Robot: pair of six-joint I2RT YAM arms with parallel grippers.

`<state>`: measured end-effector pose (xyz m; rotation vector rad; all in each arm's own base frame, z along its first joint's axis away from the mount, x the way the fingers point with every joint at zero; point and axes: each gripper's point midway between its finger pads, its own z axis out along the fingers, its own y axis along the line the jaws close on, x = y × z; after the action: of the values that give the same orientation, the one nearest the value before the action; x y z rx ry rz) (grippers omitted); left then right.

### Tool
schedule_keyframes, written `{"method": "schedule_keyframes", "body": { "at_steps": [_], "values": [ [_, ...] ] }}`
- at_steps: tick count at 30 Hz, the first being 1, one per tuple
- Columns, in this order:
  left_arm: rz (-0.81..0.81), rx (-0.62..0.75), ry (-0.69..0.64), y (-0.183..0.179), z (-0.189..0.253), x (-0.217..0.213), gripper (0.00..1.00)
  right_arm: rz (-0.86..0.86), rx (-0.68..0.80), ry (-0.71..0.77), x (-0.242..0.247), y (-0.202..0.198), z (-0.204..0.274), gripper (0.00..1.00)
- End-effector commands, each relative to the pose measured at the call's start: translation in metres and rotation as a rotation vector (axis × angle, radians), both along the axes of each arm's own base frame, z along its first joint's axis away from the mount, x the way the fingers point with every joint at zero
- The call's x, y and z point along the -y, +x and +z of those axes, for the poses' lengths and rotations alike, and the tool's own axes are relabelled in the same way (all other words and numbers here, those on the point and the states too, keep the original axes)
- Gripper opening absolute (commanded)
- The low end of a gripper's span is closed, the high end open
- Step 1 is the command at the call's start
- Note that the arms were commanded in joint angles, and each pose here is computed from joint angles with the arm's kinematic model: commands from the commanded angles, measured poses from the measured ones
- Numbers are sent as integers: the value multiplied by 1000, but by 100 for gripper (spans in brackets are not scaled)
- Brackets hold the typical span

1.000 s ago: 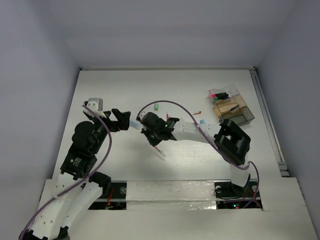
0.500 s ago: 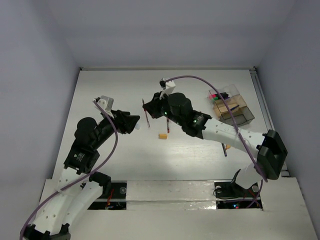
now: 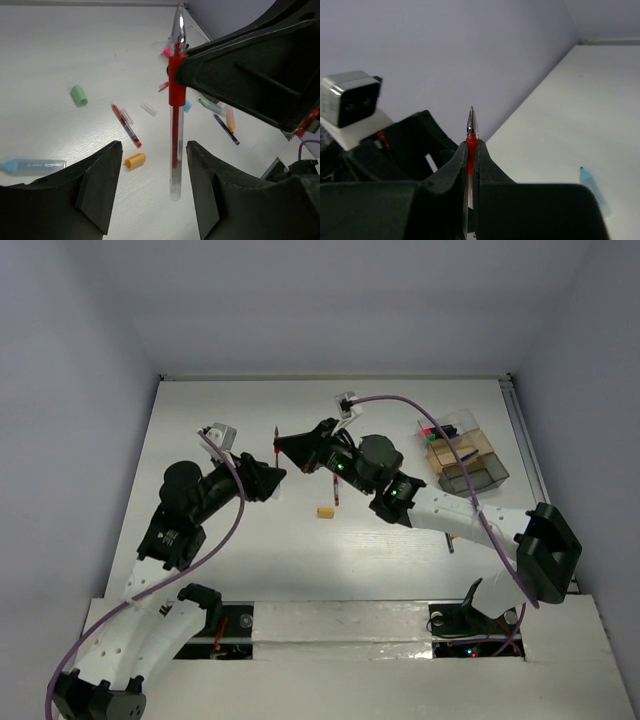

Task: Sort the stationery into containers
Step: Pick up the pen from the center of the board, then close the pen cap on the pen.

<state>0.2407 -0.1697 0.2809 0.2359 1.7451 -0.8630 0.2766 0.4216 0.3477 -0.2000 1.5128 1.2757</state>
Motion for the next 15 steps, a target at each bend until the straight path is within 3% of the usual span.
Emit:
{"method": "schedule_keyframes", "body": {
  "at_steps": [1, 8, 15],
  "values": [
    [-44, 39, -26, 0, 9, 7, 51, 58, 62, 168, 1, -15, 47, 0],
    [-53, 39, -29, 0, 8, 7, 43, 100, 64, 174, -5, -20, 45, 0],
    [-58, 43, -30, 0, 9, 7, 23, 81, 52, 158, -4, -17, 37, 0]
  ]
}}
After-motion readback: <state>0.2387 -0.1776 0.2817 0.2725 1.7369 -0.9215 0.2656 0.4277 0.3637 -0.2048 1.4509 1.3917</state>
